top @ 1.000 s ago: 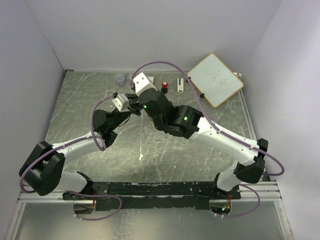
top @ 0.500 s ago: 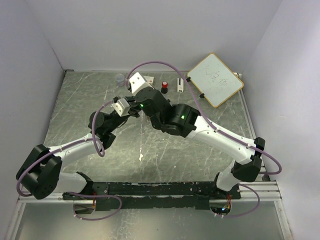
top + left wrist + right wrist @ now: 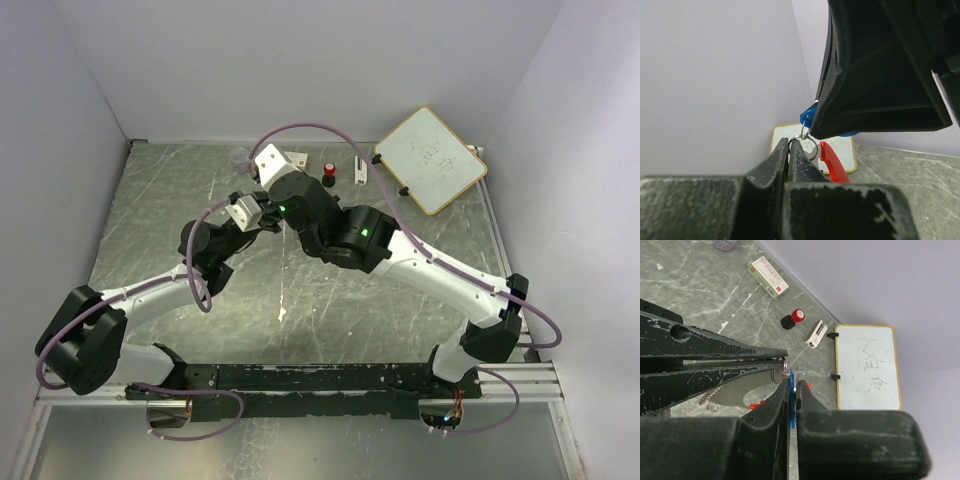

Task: Remove the keys from the keyring

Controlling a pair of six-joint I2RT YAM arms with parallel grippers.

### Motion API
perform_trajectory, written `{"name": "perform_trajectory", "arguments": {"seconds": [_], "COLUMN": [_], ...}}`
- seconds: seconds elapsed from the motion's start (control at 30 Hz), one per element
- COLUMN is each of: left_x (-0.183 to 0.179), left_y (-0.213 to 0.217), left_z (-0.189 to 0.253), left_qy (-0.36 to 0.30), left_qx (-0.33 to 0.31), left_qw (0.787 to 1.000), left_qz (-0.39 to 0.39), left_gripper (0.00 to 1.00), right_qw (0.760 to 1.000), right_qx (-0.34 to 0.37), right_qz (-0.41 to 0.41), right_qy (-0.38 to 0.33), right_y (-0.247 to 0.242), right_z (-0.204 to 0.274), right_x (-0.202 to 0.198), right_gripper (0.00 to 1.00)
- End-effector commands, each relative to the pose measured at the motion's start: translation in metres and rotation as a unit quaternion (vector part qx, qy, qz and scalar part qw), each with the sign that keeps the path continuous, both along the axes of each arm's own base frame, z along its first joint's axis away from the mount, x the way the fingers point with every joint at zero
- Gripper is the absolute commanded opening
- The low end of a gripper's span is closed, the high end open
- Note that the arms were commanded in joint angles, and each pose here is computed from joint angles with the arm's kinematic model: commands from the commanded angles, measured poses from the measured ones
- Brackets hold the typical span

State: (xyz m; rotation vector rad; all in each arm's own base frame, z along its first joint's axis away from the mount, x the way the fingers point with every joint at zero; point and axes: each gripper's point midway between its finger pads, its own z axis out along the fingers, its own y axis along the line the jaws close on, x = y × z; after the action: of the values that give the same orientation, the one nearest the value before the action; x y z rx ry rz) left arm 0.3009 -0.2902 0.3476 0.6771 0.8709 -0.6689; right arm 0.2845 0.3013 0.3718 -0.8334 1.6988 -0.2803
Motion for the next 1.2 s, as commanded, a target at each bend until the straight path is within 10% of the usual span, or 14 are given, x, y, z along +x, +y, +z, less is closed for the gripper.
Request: {"name": "perform_trajectory", "arguments": {"seconds": [0.0,1.17], "left_x": [0.019,-0.023], "left_y": [-0.006,0.01], "left_z": [-0.074,0.005], "left_qy": [0.095,0.052], "left_qx": [0.077,-0.084], "left_qw": [0.992,0.993], "left_qz": [0.011,-0.061], "left_gripper": [0.07,0.07], "right_qw": [0.994,0.976], "right_qx": [0.085,0.208], "right_qz": [-0.026,0.011], "right_qy": [-0.061,-0.067], "right_y": [-0.013,-0.041], "right_z": [0.065,0.043], "right_x": [-0.001,-0.026], "right_gripper": [0.0,0.0]}}
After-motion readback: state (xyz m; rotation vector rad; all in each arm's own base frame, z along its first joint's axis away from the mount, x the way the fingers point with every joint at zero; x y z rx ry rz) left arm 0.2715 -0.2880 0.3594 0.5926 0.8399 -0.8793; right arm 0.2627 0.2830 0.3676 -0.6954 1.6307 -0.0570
